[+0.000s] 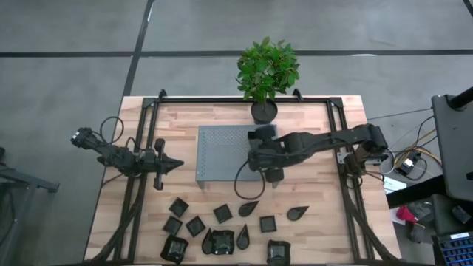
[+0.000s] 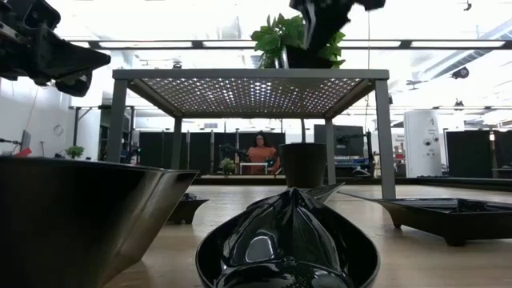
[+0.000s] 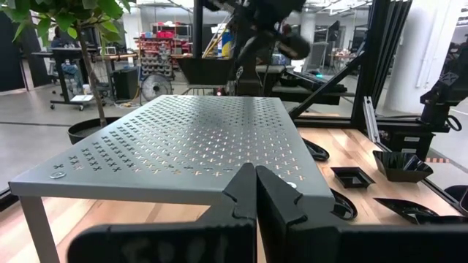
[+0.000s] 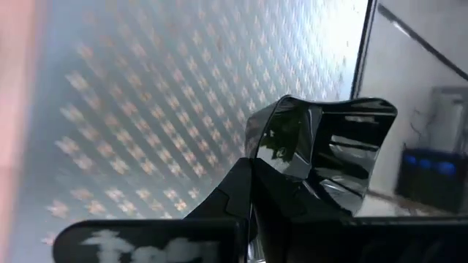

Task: Pick & Place Mini shaped plates
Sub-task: Put the black distorted square plate on the shelf, then stack the black distorted square plate on the black distorted square plate on the shelf

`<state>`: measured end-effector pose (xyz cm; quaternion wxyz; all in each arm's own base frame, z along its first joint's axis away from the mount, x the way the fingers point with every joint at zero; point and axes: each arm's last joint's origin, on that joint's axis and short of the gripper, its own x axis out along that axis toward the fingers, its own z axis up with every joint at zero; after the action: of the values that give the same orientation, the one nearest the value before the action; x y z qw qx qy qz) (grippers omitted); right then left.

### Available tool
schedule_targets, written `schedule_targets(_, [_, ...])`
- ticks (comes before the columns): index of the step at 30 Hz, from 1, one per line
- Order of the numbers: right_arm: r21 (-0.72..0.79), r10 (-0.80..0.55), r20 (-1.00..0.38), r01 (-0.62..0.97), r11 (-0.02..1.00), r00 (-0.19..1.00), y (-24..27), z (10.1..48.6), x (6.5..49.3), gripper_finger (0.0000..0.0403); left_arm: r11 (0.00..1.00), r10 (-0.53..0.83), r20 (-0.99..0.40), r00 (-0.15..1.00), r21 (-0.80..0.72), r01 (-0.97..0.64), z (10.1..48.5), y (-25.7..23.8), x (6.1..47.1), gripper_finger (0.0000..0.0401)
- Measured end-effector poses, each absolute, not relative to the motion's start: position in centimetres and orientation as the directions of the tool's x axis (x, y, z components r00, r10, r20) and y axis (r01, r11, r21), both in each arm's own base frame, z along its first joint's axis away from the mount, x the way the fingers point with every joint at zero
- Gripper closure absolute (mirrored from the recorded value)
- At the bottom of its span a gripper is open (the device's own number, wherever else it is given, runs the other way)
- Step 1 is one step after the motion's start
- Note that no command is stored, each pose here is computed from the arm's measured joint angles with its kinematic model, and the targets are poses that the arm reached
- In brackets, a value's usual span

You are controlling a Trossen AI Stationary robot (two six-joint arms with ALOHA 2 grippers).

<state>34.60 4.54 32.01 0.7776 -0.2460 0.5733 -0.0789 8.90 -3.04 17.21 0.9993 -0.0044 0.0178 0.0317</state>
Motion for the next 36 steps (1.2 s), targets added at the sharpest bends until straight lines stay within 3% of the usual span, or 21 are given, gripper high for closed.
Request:
schedule_targets(14, [-0.518, -0.47, -0.842, -0.15, 0.842, 0.265, 3.4, 30.2, 34.2, 0.0391, 0.998, 0.063, -0.036, 0.997, -0.008, -0.064, 17.2, -3.0, 8.9, 0.0401])
schedule_targets(24, [-0.536, -0.491, -0.83, -0.135, 0.833, 0.264, 3.5, 30.3, 34.2, 0.0327, 0.998, 0.063, -0.036, 0.997, -0.008, -0.063, 17.2, -3.0, 8.9, 0.0401])
schedule_targets(31, [-0.5, -0.454, -0.835, -0.082, 0.862, 0.312, 5.5, 32.1, 33.8, 0.031, 0.998, 0.063, -0.036, 0.997, -0.008, -0.064, 17.2, -3.0, 8.9, 0.0401])
schedule_targets(36, [-0.386, -0.337, -0.866, -0.064, 0.92, 0.37, 8.4, 33.2, 33.4, 0.0316, 0.998, 0.063, -0.036, 0.997, -0.008, -0.063, 17.2, -3.0, 8.9, 0.0401])
